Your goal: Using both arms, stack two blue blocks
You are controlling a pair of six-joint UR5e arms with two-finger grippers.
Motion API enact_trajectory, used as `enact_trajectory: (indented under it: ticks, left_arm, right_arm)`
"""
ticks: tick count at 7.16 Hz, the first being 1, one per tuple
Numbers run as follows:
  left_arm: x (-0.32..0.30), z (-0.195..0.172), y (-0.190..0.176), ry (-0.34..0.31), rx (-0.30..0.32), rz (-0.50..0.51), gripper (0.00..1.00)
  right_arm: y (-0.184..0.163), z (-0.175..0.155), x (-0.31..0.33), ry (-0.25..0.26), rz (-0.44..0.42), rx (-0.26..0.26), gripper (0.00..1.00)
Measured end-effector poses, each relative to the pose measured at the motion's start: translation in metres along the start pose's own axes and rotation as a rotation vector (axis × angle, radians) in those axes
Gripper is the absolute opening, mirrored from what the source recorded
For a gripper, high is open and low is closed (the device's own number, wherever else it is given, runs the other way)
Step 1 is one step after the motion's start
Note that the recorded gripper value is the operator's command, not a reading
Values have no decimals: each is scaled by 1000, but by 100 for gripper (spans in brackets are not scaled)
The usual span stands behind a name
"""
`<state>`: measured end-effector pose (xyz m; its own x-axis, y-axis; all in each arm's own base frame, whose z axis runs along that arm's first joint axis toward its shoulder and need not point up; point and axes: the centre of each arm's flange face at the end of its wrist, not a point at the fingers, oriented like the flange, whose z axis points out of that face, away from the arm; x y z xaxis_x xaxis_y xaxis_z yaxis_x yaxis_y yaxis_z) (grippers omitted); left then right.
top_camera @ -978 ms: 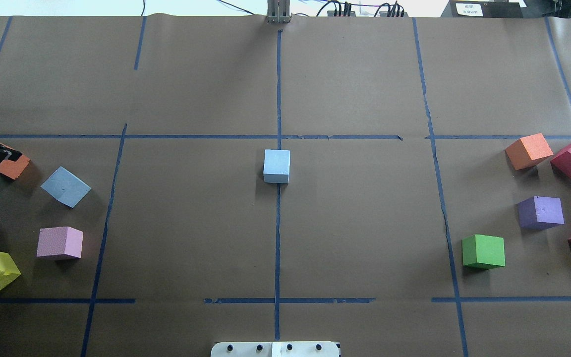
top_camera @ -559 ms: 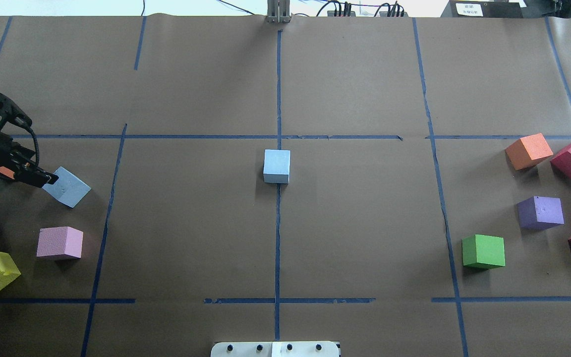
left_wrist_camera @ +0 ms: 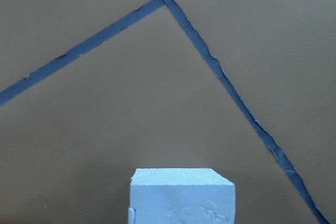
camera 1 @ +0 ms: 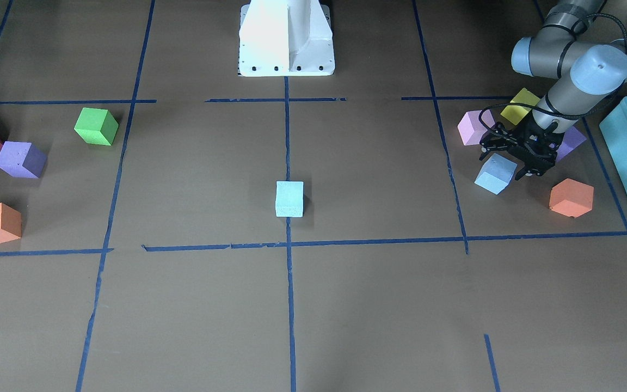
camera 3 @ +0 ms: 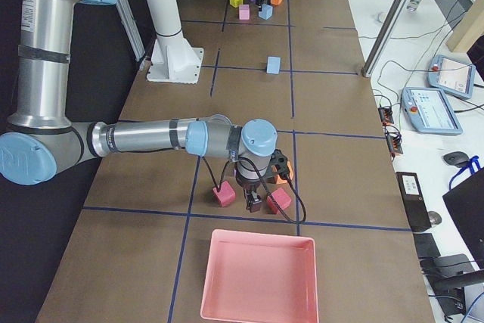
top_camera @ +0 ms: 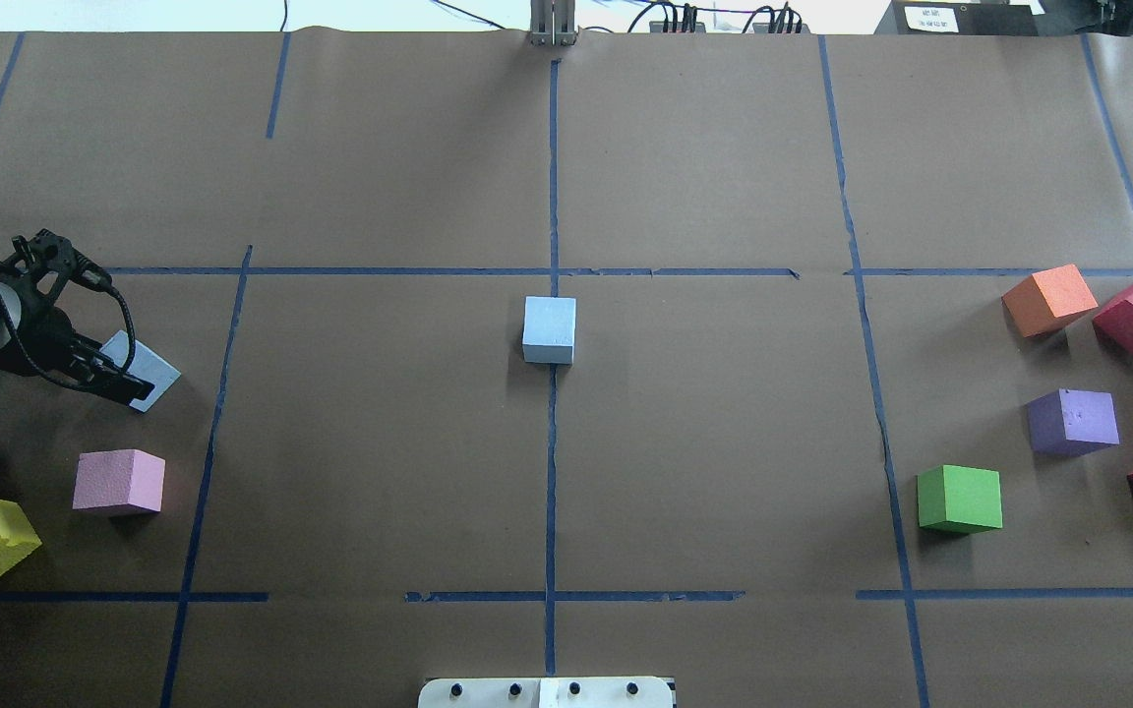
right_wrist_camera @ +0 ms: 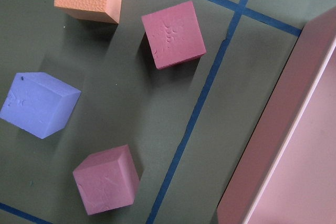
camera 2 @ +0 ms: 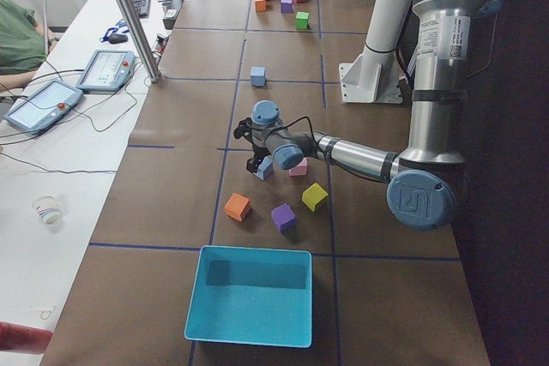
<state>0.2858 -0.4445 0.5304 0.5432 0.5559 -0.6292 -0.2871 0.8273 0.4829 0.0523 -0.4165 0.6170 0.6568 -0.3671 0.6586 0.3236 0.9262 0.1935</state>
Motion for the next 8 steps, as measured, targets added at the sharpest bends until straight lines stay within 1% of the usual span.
enact_trajectory:
  ticks: [1,2,3,4,6,7,8]
  left_arm:
    - [-2,7,2,-1,-13,-5,79]
    - [-1,12,3,0,-22,-6,63]
    - [1,15,3,2,-26,-4,41]
    - [3,16,2,5,-27,-1,37]
    - [15,8,-11,17,-4,16,37]
    - [30,-3,-29,25,13,27,37]
    - [52,-19,-55,23,12,19,38]
  right_arm:
    - [0,0,0,-1,1,0,100]
    - [0,0,0,-1,1,-1,100]
    - [0,0,0,-1,1,-1,100]
    - [0,0,0,0,0,0,100]
    - [0,0,0,0,0,0,100]
    - [0,0,0,0,0,0,100]
    - [0,0,0,0,0,1,100]
